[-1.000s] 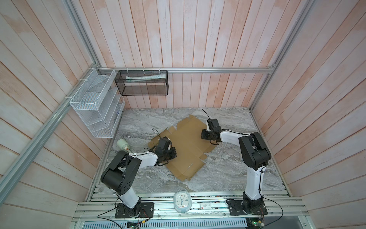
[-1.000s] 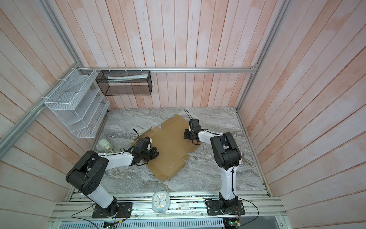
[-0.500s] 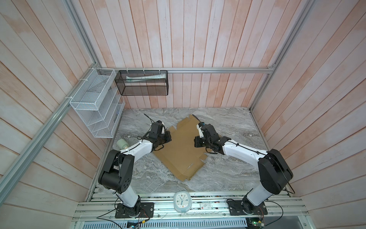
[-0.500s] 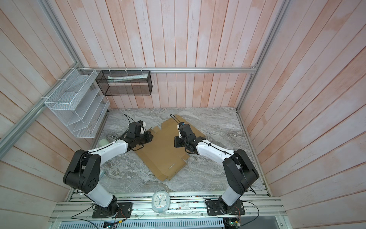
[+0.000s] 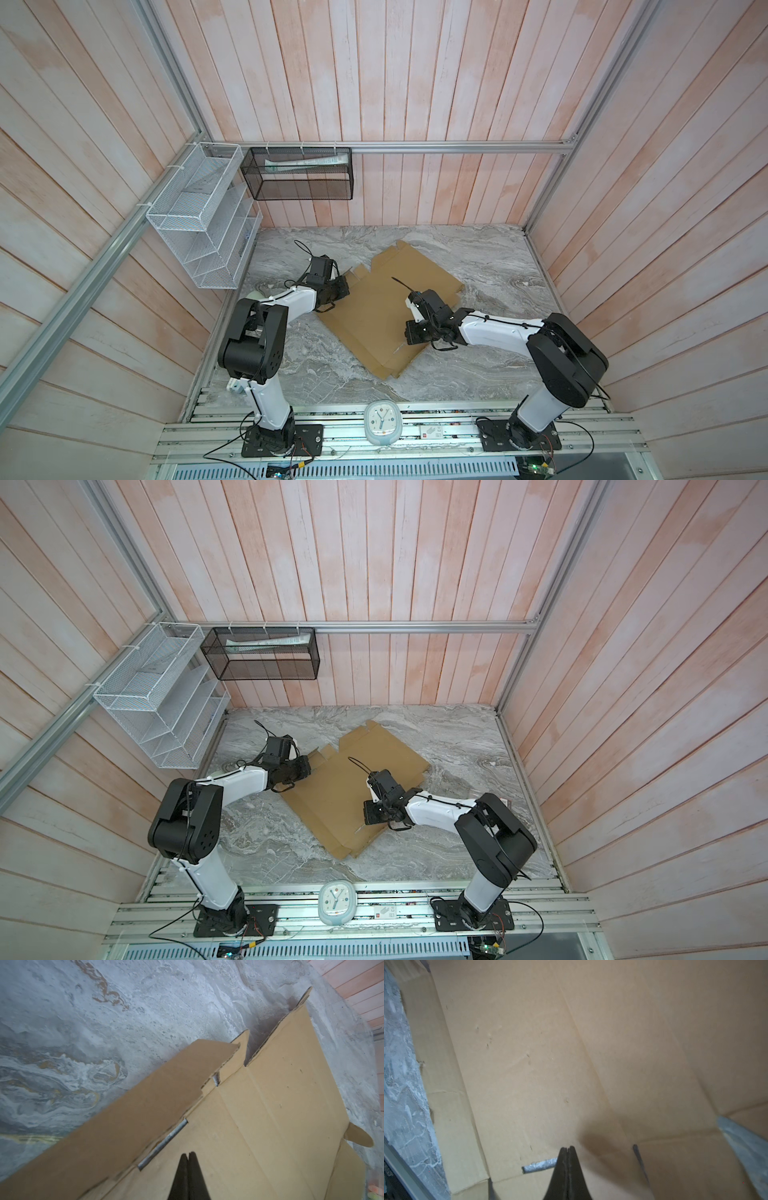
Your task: Fold the paper box
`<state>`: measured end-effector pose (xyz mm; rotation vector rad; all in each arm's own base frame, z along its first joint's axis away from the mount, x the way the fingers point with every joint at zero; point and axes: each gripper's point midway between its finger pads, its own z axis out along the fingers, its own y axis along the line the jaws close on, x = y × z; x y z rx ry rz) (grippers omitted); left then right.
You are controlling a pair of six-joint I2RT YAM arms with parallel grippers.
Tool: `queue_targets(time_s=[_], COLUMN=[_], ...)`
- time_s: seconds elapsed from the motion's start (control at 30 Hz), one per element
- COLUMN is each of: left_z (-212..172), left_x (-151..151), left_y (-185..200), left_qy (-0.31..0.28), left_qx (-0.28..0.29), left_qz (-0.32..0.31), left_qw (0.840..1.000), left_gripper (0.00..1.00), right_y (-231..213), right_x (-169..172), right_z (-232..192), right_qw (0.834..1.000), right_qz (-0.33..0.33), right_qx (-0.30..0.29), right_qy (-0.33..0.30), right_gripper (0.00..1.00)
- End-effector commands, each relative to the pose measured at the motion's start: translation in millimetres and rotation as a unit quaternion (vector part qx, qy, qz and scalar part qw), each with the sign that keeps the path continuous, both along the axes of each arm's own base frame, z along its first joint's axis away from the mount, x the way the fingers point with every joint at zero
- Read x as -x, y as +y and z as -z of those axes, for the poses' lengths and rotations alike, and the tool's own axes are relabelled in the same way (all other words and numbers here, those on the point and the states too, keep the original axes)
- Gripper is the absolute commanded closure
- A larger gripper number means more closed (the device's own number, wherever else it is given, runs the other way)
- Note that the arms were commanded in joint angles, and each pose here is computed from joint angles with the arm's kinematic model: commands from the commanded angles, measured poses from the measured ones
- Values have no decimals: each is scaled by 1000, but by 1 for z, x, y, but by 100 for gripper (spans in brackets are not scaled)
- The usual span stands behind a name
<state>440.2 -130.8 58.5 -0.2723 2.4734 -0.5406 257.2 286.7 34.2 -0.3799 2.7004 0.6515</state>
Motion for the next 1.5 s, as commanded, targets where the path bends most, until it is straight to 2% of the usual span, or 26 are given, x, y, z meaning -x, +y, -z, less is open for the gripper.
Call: queue_targets(time_s=[0.0, 0.4, 0.63, 0.97, 1.13, 1.23, 1.47], left_z=[6, 26, 41, 46, 44, 39, 31], left_x=[-4, -4, 4, 24, 37, 49, 80], left_y=[14, 44, 54, 48, 36, 13, -30], left_qy=[-3, 15, 29, 38, 44, 45, 51], left_qx=[-18, -18, -3, 29, 52, 83, 103], left_qz=[-18, -69, -95, -98, -83, -55, -11], left_qw=[1000, 997, 995, 994, 994, 994, 993], left_gripper=[100, 100, 100, 100, 100, 100, 100], right_y=[-5, -38, -52, -69, -75, -76, -82], right_x=[14, 22, 12, -11, -28, -39, -60], right_z=[4, 40, 49, 49, 48, 48, 47], right_qw=[1000, 997, 995, 993, 992, 992, 992], right_qz=[4, 24, 47, 78, 93, 97, 102], right_qx=[3, 62, 74, 79, 78, 71, 65], right_qy=[22, 43, 51, 45, 44, 44, 43], right_gripper=[100, 100, 100, 100, 100, 100, 100])
